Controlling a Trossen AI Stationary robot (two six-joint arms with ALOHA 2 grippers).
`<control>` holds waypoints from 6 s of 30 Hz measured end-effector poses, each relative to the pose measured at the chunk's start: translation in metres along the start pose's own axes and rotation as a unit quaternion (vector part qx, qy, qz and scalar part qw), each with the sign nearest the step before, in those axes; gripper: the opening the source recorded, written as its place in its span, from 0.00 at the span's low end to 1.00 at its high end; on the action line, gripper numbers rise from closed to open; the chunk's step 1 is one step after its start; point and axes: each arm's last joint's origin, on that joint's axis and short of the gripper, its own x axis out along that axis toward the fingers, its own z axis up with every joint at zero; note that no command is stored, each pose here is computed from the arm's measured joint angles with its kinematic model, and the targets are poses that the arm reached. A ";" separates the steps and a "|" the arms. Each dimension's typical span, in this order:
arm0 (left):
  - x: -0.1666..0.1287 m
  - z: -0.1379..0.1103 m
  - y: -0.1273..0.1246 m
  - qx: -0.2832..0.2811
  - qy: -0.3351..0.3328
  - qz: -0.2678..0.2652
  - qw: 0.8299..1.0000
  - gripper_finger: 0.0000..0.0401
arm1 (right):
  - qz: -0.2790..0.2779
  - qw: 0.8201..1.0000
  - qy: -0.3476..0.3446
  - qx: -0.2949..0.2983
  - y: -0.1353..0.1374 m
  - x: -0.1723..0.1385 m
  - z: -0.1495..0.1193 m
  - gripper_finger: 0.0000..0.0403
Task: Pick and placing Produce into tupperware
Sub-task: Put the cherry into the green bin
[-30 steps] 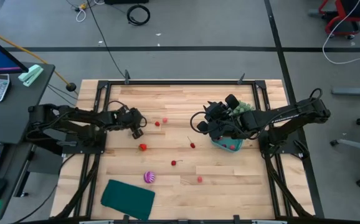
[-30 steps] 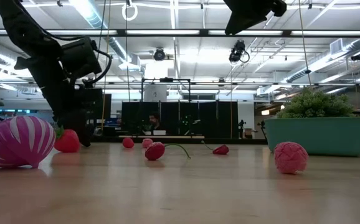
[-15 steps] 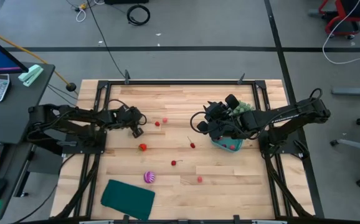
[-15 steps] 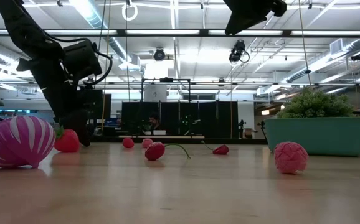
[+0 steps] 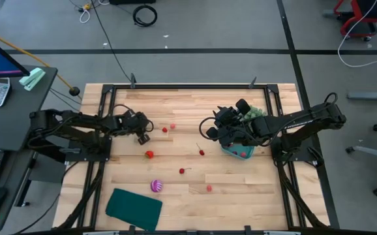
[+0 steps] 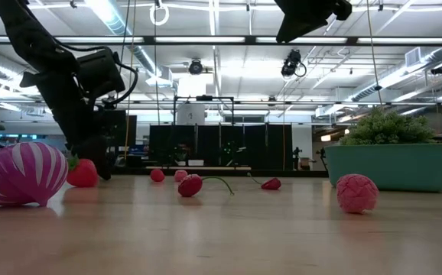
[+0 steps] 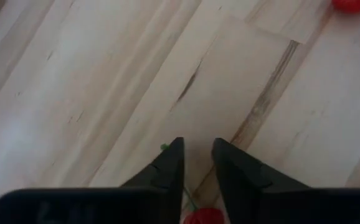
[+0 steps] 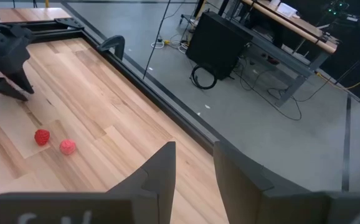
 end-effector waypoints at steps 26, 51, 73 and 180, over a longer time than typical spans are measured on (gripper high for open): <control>-0.007 0.004 0.023 -0.063 0.050 0.054 0.995 0.33 | 0.000 1.000 0.000 0.000 0.000 0.000 0.000 0.29; -0.005 0.015 0.029 -0.051 0.023 -0.015 0.998 0.30 | 0.000 1.000 0.000 0.000 0.000 0.000 0.000 0.29; -0.026 0.021 0.018 -0.049 0.122 -0.028 0.991 0.28 | 0.000 1.000 0.000 0.000 0.000 0.000 0.000 0.29; 0.045 0.271 -0.210 0.081 -0.428 -0.361 0.824 0.01 | 0.044 0.984 0.166 0.044 -0.037 -0.085 -0.069 0.27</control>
